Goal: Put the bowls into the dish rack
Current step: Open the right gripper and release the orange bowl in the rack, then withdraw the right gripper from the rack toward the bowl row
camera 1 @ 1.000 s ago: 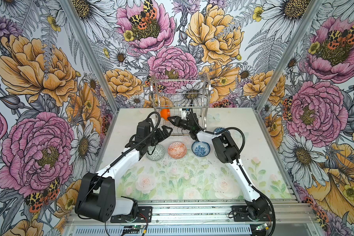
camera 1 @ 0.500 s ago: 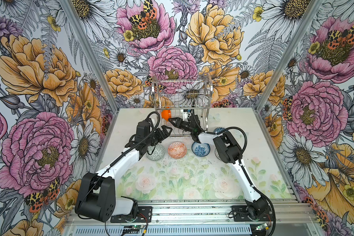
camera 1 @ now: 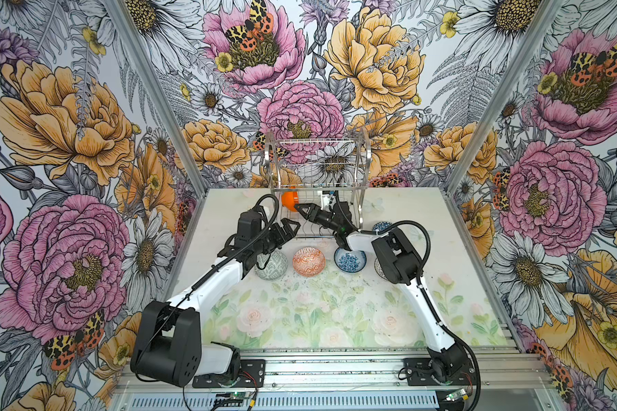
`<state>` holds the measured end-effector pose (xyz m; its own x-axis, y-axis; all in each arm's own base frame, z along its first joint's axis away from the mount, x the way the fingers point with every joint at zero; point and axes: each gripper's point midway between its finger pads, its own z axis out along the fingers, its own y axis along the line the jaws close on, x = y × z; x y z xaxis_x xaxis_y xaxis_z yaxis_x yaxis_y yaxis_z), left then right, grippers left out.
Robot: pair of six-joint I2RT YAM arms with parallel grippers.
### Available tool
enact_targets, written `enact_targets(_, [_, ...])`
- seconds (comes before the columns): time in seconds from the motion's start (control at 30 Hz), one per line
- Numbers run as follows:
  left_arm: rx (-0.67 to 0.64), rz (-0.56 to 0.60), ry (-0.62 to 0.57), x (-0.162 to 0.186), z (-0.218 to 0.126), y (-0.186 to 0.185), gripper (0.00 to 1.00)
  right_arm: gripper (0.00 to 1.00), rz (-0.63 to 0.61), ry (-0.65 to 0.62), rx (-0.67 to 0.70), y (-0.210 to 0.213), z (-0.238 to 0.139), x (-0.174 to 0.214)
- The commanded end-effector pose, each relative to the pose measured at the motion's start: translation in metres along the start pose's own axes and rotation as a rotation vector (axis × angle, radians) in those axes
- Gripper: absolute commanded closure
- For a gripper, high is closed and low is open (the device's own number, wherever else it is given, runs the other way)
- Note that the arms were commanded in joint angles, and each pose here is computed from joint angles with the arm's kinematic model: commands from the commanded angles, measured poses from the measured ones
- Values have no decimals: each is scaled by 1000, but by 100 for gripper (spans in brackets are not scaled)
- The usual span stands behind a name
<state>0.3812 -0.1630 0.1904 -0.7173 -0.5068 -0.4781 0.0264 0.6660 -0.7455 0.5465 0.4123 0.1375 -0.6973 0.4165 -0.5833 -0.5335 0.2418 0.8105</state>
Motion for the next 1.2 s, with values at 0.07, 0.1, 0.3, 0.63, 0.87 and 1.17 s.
enact_targets(0.07, [28,19,-41,-13,-6,-11,1,43,-106,-64,-133,48,2,-35])
enact_targets(0.1, [28,19,-42,-14,-6,-11,1,43,-108,-64,-135,48,2,-35])
enact_targets(0.3, [30,17,-41,-14,-6,-12,1,36,-115,-78,-170,57,-3,-36])
enact_targets(0.63, [30,17,-41,-14,-6,-12,1,11,-141,-89,-187,71,-10,-38])
enact_targets(0.87, [30,17,-43,-14,-7,-12,1,2,-161,-95,-218,85,-14,-42])
enact_targets(1.17, [28,16,-42,-15,-6,-11,1,0,-200,-85,-259,108,-16,-47])
